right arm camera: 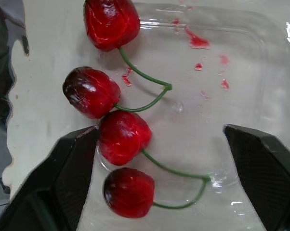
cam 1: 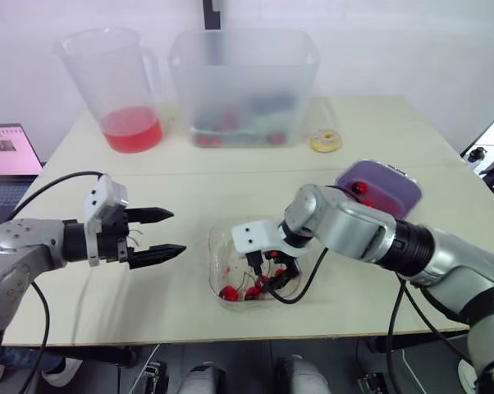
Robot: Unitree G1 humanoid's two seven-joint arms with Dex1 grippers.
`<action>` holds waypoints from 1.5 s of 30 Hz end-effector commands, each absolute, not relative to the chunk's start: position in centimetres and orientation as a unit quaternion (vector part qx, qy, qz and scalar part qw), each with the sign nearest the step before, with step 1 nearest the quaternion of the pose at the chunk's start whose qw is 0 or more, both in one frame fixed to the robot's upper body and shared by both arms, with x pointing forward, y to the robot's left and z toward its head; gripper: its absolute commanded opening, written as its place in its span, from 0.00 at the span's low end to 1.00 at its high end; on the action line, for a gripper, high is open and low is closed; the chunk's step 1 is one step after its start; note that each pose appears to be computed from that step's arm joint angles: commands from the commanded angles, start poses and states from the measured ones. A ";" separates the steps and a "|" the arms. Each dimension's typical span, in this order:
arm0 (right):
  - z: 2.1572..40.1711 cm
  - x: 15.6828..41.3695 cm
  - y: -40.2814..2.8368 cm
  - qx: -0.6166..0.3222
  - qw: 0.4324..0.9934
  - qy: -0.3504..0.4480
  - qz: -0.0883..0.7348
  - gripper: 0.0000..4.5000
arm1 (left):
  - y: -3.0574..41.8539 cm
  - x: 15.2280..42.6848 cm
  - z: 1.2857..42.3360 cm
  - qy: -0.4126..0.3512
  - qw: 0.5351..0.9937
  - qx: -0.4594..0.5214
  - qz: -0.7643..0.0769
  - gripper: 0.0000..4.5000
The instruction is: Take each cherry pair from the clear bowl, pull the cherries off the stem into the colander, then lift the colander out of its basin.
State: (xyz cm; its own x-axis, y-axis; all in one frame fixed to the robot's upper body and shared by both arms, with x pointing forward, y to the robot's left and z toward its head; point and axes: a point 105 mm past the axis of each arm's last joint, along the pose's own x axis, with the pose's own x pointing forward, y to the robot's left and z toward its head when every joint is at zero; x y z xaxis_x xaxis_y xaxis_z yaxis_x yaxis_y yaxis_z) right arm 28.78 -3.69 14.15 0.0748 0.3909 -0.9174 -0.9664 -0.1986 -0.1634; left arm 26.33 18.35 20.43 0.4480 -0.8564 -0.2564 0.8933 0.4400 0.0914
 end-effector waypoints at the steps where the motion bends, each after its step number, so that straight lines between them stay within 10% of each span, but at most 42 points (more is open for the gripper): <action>1: 14.1 28.7 -3.5 -0.492 0.544 0.292 0.614 0.60 | 17.8 26.5 21.2 0.065 0.844 0.119 -0.519 1.00; 16: 14.5 29.2 -2.7 -0.512 0.531 0.264 0.621 0.49 | 17.0 27.2 21.3 0.055 0.842 0.123 -0.522 1.00; 19: 14.6 29.2 -2.2 -0.523 0.520 0.250 0.627 0.32 | 16.9 27.3 21.2 0.054 0.843 0.123 -0.521 1.00; 35: 17.3 31.5 1.6 -0.637 0.441 0.094 0.625 0.32 | 16.3 27.4 21.2 0.049 0.842 0.120 -0.524 1.00; 42: 19.7 30.6 0.6 -0.615 0.457 0.074 0.638 0.96 | 16.2 27.7 21.3 0.049 0.838 0.115 -0.531 1.00; 45: 20.4 29.6 0.0 -0.575 0.483 0.075 0.656 1.00 | 16.0 27.9 21.3 0.048 0.835 0.113 -0.537 1.00</action>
State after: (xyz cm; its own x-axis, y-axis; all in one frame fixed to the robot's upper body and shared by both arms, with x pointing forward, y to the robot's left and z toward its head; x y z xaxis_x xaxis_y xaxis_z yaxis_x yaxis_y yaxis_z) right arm 30.52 -0.18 19.07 0.1529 0.4951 -0.8553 -0.7166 -0.5404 -0.4410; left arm 27.93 16.35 20.69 0.4354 -0.8749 -0.2122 0.9002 0.4218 0.1079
